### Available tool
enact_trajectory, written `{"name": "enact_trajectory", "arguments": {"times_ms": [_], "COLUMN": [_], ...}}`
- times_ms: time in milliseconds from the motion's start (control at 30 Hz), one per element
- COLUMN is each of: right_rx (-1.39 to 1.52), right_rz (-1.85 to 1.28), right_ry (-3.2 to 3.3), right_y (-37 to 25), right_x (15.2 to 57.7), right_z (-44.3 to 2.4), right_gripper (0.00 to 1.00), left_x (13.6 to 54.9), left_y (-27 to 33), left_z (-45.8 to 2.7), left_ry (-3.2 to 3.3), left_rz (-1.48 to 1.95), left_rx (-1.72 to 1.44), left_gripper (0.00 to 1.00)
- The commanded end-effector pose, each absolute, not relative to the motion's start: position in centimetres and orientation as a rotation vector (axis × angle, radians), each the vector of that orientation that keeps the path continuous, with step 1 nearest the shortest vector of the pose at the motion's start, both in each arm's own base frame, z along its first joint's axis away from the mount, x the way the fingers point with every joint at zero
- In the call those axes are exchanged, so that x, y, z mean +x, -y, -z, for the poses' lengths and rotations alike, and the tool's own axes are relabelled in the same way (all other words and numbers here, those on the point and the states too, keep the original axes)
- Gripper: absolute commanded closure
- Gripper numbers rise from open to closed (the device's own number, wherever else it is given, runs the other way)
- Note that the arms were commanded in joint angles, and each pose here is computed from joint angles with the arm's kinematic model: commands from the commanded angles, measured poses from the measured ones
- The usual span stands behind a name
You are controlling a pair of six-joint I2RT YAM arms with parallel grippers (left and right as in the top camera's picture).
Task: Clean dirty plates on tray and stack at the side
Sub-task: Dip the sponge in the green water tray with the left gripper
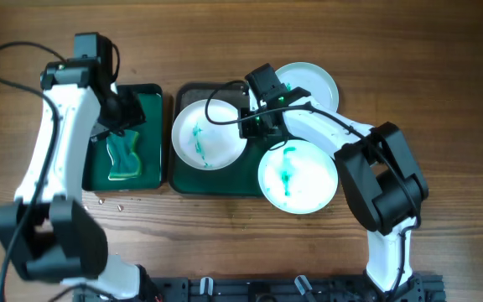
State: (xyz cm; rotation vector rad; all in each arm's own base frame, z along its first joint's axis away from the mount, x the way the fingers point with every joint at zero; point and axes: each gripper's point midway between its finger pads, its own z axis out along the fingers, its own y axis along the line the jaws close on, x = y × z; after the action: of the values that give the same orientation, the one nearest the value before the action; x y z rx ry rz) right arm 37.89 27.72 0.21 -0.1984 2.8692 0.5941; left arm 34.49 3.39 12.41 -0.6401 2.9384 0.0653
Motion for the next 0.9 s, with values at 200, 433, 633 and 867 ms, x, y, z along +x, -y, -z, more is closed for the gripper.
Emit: {"name": "enact_trajectory", "arguments": {"times_ms": [200,433,633,867], "right_rx": [-0.189,-0.19,-0.189,-0.195], "right_rz": [-0.521,-0.522,-0.523,-0.522], "right_ry": [-2.887,-2.884,-2.884,-2.883], "right_y": [-27.3,-27.3,-27.3,-27.3], "right_x": [38.0,38.0,38.0,38.0], "right_z": [1.2,1.2,1.2,1.2], "right_gripper": [0.96,0.96,0.96,0.96], "left_x": [33.9,33.5,33.1,31.8], "left_y": [-5.3,-5.5,-5.4,-7.2], "left_z": [-3.7,-2.0,-2.7,-4.4], "left_ry": [-3.186,-3.215,-3.251,-3.302], "left_rz": [-0.075,-0.098,-0.089,-0.27], "left_rx": [-0.722,-0.719,-0.641,-0.543], "left_gripper": [0.5,0.5,0.48,0.47]}}
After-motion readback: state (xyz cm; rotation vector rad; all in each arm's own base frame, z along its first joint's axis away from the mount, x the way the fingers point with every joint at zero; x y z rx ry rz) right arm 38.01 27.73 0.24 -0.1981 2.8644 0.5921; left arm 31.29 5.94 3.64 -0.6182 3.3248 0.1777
